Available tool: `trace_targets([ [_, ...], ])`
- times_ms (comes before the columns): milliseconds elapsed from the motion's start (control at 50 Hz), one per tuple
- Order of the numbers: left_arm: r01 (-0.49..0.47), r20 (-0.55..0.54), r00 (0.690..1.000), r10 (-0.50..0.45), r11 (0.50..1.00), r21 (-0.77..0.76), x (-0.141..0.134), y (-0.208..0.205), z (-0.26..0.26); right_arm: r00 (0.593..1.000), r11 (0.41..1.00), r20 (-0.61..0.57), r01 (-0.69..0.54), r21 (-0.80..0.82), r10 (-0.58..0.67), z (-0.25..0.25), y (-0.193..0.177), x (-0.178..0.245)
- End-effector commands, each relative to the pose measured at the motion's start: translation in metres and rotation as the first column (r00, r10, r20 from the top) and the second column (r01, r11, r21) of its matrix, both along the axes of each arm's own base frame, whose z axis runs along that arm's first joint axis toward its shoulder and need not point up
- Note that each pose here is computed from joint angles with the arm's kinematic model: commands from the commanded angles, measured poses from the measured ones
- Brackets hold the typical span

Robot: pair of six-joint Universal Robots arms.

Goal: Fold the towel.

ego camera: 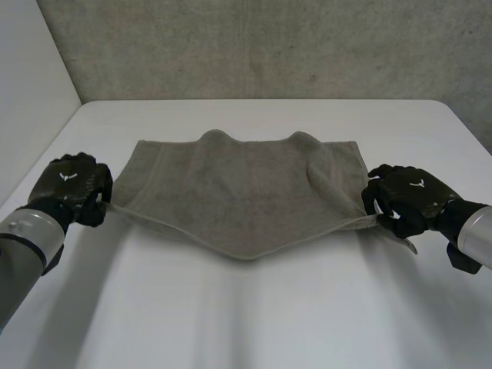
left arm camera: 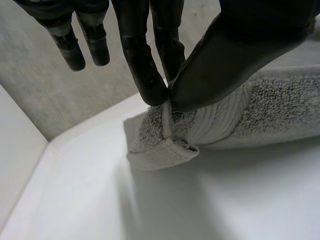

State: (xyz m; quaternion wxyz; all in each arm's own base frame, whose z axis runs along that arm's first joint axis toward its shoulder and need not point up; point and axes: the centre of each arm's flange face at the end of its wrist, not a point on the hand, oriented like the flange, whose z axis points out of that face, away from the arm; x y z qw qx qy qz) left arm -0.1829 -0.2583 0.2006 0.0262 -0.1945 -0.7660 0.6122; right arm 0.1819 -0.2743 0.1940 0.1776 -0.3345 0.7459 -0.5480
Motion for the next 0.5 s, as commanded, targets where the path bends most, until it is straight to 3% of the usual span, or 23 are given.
trace_targets([
  [20, -0.023, -0.001, 1.0, 0.023, 1.0, 0.021, 0.008, -0.003, -0.005, 1.0, 0.999, -0.002, 0.002, -0.034, -0.002, -0.009, -0.001, 0.0],
  [500, -0.064, -0.092, 0.994, 0.066, 0.998, 0.027, 0.013, -0.008, 0.0, 0.998, 0.995, 0.011, 0.061, 0.082, -0.063, -0.054, 0.008, -0.005],
])
